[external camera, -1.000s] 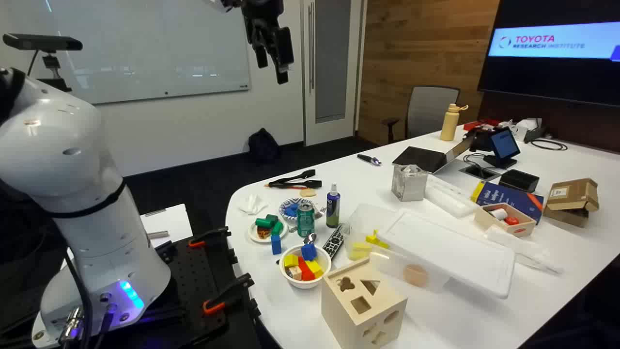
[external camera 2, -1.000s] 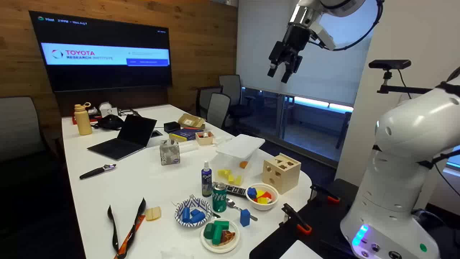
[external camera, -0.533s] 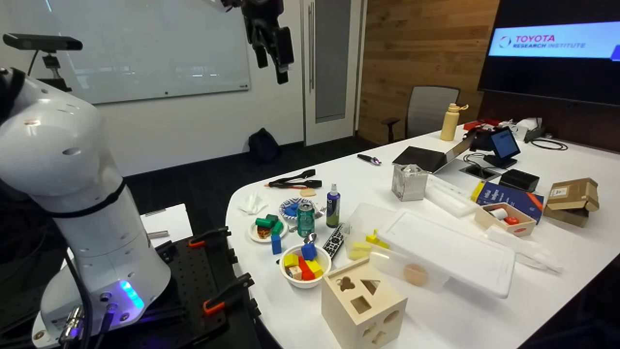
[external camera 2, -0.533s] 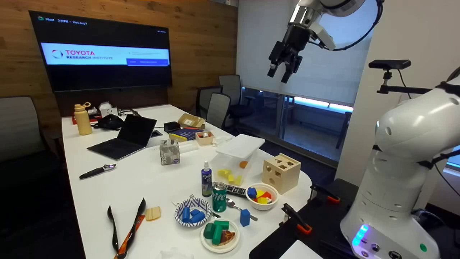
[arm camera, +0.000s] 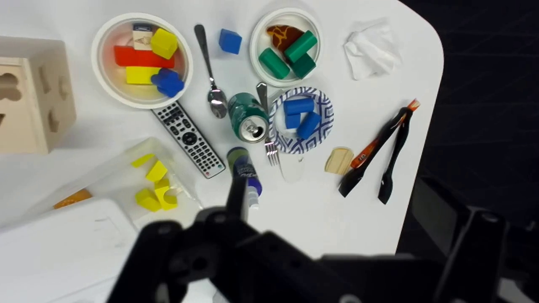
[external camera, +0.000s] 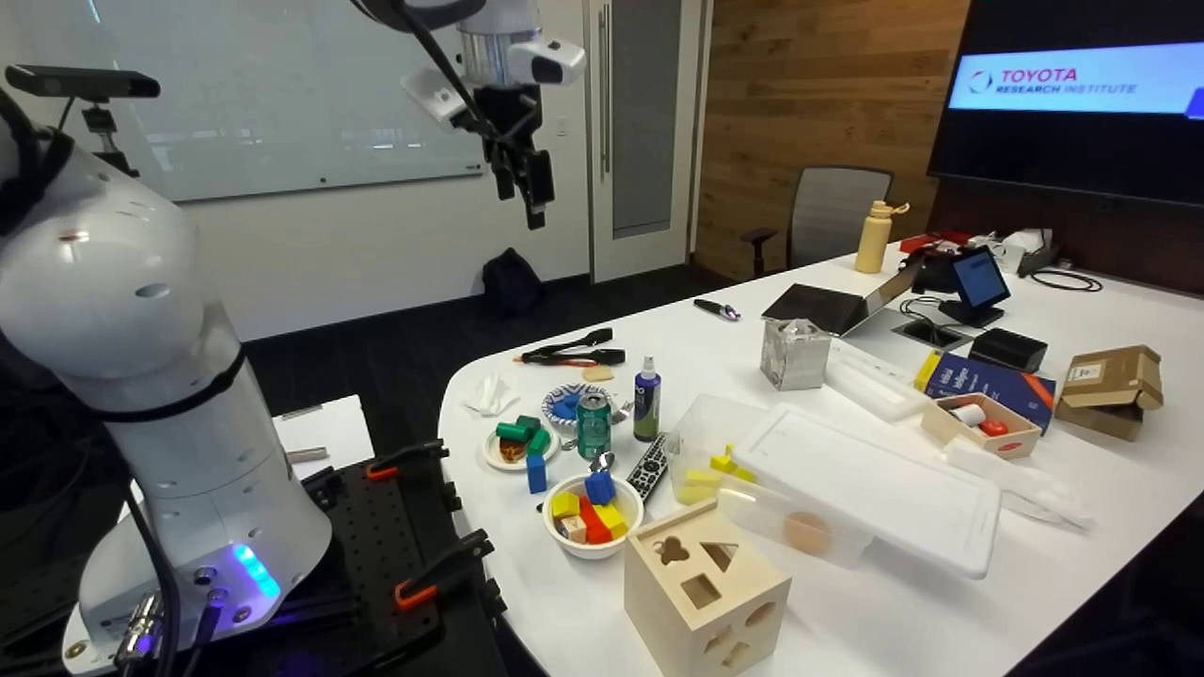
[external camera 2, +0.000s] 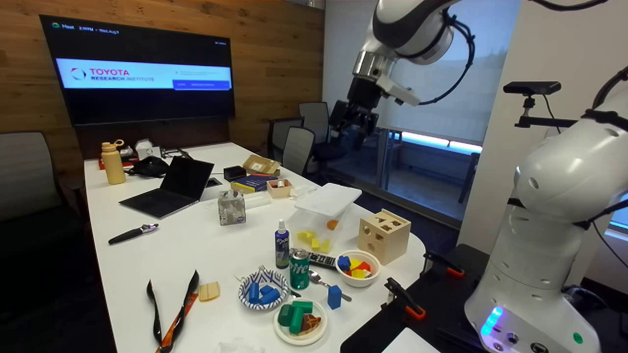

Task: Use the napkin to wipe the white cap of the blue bottle

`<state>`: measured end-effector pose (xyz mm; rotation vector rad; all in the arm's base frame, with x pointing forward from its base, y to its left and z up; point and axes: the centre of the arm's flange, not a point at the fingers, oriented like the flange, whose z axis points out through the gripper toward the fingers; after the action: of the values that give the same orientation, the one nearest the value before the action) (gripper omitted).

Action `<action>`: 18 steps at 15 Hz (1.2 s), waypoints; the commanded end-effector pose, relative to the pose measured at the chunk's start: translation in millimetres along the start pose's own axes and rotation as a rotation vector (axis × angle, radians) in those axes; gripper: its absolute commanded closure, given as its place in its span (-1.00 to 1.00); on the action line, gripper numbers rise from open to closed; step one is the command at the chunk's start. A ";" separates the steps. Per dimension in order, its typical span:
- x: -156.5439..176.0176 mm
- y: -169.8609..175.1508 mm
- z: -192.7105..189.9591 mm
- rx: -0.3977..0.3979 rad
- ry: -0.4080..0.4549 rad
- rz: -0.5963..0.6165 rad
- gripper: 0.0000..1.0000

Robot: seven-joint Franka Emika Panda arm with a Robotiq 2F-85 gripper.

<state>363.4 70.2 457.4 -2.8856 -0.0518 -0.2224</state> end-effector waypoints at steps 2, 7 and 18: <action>16.0 -76.5 101.2 0.027 -0.024 -0.023 -1.00; 9.5 -146.5 209.4 0.003 -0.085 -0.072 -1.00; -27.9 -186.0 391.3 -0.056 -0.224 0.062 -1.00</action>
<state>369.3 314.8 151.8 -2.9316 -0.0219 0.1083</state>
